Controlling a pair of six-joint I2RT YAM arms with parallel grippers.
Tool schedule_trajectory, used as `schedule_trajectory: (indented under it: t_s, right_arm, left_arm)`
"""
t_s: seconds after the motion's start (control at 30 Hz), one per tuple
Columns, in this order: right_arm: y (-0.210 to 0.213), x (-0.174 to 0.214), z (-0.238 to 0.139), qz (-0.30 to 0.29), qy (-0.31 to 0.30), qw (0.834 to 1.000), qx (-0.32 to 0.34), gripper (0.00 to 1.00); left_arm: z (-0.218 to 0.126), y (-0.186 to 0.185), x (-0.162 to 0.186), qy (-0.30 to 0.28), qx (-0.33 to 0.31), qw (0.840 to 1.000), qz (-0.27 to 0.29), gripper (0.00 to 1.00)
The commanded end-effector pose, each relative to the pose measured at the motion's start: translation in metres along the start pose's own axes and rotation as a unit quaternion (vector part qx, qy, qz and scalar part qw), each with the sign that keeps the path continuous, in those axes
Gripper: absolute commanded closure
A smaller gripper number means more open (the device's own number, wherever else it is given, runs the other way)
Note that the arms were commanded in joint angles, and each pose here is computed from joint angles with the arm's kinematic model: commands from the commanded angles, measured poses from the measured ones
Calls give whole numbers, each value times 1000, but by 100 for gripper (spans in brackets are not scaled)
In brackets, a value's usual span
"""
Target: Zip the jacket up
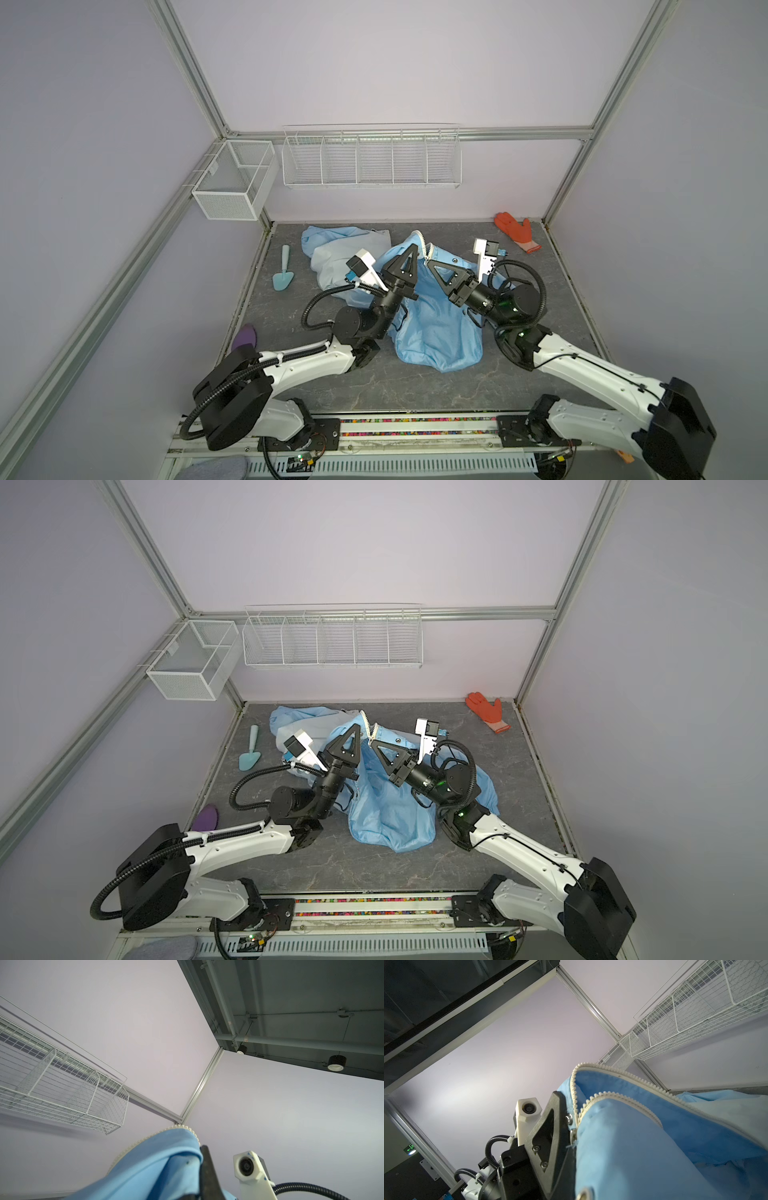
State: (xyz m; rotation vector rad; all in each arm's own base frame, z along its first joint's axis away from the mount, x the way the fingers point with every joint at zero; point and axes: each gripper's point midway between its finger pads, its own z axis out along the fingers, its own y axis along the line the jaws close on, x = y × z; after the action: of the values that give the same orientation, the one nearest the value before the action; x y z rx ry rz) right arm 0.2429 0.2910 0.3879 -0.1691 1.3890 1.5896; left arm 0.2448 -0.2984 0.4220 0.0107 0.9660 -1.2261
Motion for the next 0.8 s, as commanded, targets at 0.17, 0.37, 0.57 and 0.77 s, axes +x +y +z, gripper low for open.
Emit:
schedule_trajectory:
  t_s: [0.17,0.37,0.57,0.77]
  right_arm:
    - [23,-25,-7,-32,-47,998,-21,93]
    - [28,-28,-5,-36,-51,998,-29,93]
    - [32,-31,-3,-51,-50,997,-39,93]
    - [32,-36,-3,-72,-46,995,-49,94]
  left_arm:
    - [4,-19,-16,-23,39,999,-26,100]
    - [3,-20,-11,-15,44,998,-32,100]
    - [2,-20,-7,-10,45,998,-44,100]
    - [1,-17,-5,-5,38,997,-73,100]
